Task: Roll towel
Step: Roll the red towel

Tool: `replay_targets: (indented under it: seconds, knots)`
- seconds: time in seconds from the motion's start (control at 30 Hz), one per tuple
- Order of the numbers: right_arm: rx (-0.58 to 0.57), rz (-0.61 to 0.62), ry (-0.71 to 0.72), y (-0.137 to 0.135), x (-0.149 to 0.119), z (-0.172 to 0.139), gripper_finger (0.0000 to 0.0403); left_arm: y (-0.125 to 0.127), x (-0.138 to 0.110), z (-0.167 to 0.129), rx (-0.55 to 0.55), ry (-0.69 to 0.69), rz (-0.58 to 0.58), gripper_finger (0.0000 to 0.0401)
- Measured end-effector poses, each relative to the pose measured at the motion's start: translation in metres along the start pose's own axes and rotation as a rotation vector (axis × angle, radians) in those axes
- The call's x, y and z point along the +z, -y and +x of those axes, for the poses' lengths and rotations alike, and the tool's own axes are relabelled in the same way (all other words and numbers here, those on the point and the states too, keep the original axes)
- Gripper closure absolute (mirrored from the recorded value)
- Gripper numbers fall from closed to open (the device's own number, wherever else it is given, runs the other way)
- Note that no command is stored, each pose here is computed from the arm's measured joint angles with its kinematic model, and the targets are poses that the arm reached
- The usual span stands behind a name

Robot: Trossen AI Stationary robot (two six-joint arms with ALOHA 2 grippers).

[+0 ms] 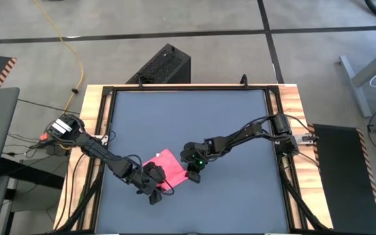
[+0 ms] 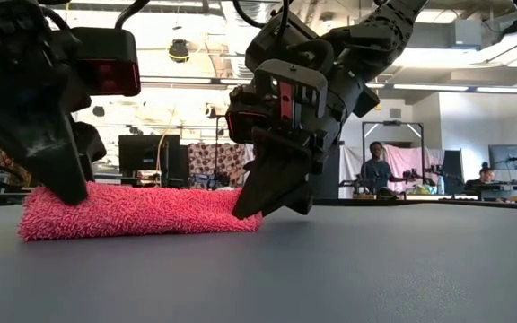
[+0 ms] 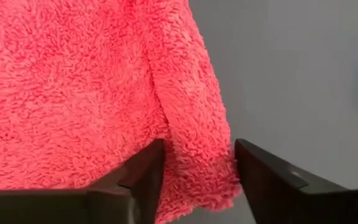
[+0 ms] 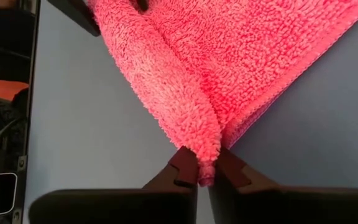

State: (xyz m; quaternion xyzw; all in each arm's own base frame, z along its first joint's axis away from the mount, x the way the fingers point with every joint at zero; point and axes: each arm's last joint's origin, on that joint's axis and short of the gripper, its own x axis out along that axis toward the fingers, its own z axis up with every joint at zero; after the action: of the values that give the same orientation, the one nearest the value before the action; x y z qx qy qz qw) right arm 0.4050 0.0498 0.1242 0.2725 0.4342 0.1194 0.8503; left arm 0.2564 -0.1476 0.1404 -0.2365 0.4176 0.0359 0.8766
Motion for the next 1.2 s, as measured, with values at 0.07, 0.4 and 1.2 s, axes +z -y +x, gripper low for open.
replay_targets:
  seconds: [0.07,0.4,1.2]
  knots:
    - [0.0,0.0,0.0,0.0,0.0,0.0,0.035,0.0,0.0,0.0,0.0,0.0,0.001,0.0256]
    - [0.02,0.007,-0.005,0.003,0.002,-0.002,0.0305,0.001,-0.001,0.0,-0.039,-0.035,-0.003,0.0395]
    - [0.044,-0.294,0.321,0.024,0.037,-0.005,0.0309,0.008,-0.015,-0.004,-0.035,-0.089,-0.136,0.0401]
